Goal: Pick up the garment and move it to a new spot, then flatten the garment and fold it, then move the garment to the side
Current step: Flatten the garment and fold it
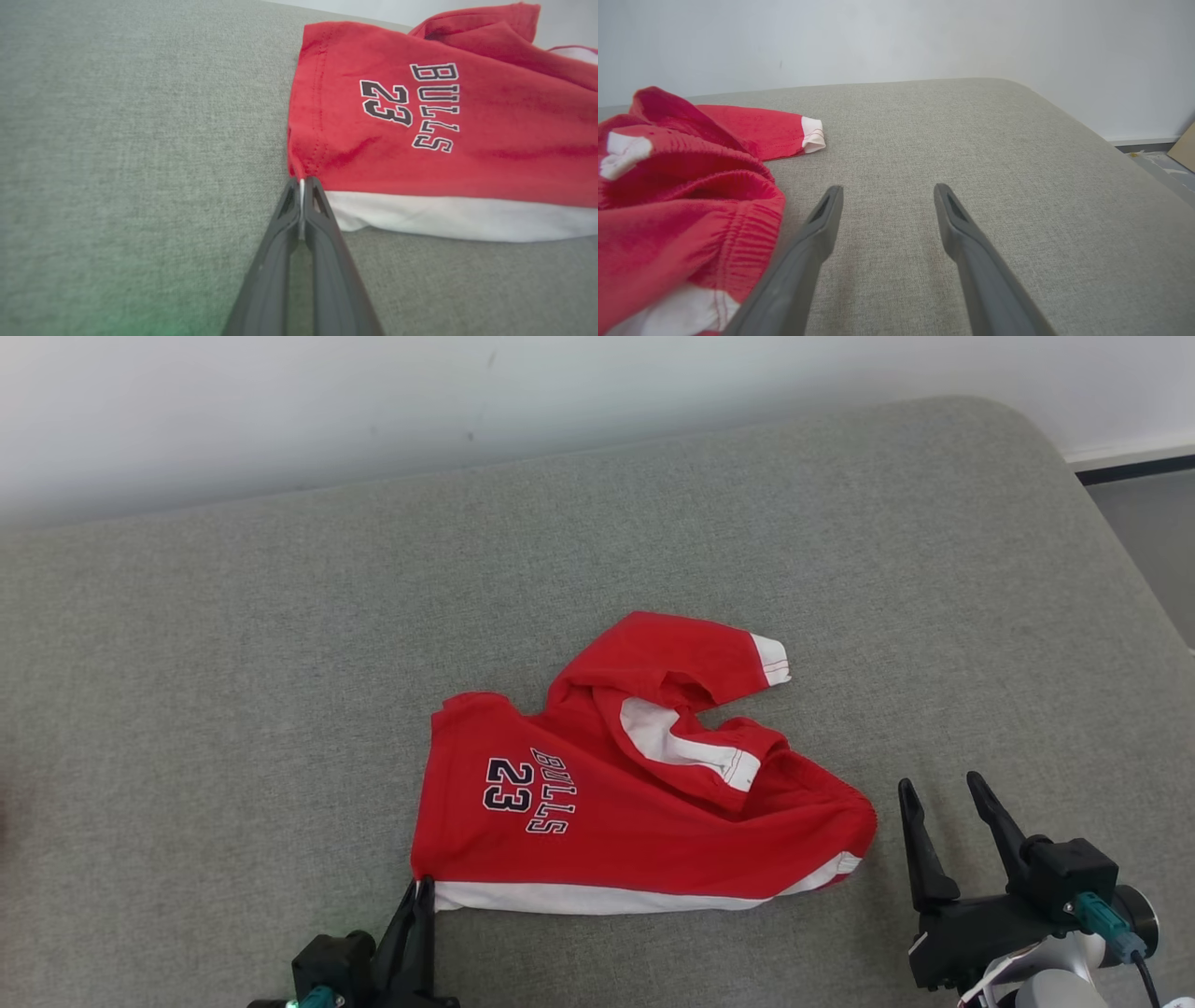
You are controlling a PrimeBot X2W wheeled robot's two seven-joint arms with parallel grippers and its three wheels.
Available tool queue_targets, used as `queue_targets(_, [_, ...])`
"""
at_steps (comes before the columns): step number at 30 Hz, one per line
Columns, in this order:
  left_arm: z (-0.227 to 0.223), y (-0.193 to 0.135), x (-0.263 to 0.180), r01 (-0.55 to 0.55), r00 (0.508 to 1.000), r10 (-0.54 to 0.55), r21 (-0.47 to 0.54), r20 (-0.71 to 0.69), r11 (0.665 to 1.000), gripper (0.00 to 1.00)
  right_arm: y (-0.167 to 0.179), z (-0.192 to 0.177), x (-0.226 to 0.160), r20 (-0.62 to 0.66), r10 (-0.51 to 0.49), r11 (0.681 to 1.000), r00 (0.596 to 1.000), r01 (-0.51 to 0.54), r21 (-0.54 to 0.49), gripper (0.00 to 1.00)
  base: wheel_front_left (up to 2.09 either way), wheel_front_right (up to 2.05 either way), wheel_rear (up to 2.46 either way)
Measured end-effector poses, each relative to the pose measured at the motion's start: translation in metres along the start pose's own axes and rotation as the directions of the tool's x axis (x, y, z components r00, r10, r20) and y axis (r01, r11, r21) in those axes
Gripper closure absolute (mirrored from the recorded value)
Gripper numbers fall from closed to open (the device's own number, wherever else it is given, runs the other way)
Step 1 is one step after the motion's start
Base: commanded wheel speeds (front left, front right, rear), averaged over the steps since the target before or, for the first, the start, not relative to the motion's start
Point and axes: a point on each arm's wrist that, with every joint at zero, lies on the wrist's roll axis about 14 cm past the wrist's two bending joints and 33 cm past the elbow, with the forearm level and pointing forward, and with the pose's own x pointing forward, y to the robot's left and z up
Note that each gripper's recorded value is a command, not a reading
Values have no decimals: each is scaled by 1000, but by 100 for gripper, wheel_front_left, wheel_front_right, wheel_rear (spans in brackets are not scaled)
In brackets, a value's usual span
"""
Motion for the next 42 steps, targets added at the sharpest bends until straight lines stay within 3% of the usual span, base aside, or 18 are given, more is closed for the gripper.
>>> queue_targets(8, [14, 27, -22, -116, 992, 116, 12, 60, 993, 100, 23, 6, 4, 21, 67, 998, 998, -68, 17, 0, 0, 0, 0])
queue_targets(17, [0, 57, -67, -237, 971, 236, 20, 44, 971, 100, 83, 8, 3, 33, 231, 971, 972, -233, 61, 0, 0, 0, 0])
queue_targets(18, [0, 59, -70, -245, 969, 244, 18, 47, 969, 77, 87, 9, 3, 37, 246, 967, 969, -248, 63, 0, 0, 0, 0])
queue_targets(19, [1, 60, -72, -251, 967, 250, 17, 52, 968, 11, 91, 11, 2, 44, 260, 963, 965, -263, 63, 0, 0, 0, 0])
queue_targets(20, [3, 61, -74, -256, 965, 254, 15, 59, 967, 0, 95, 14, 1, 51, 277, 958, 959, -280, 62, 0, 0, 0, 0])
queue_targets(29, [13, 59, -82, -261, 961, 258, 15, 98, 965, 0, 142, 17, -28, 60, 454, 886, 889, -457, 73, 0, 0, 0, 0])
queue_targets(34, [16, 56, -82, -253, 962, 250, 18, 107, 967, 0, 161, -13, -47, -31, 520, 849, 853, -513, 124, 0, 0, 0, 0])
queue_targets(42, [14, 57, -84, -260, 961, 257, 13, 103, 966, 0, 185, -19, -31, -66, 559, 827, 827, -548, 128, 0, 0, 0, 0])
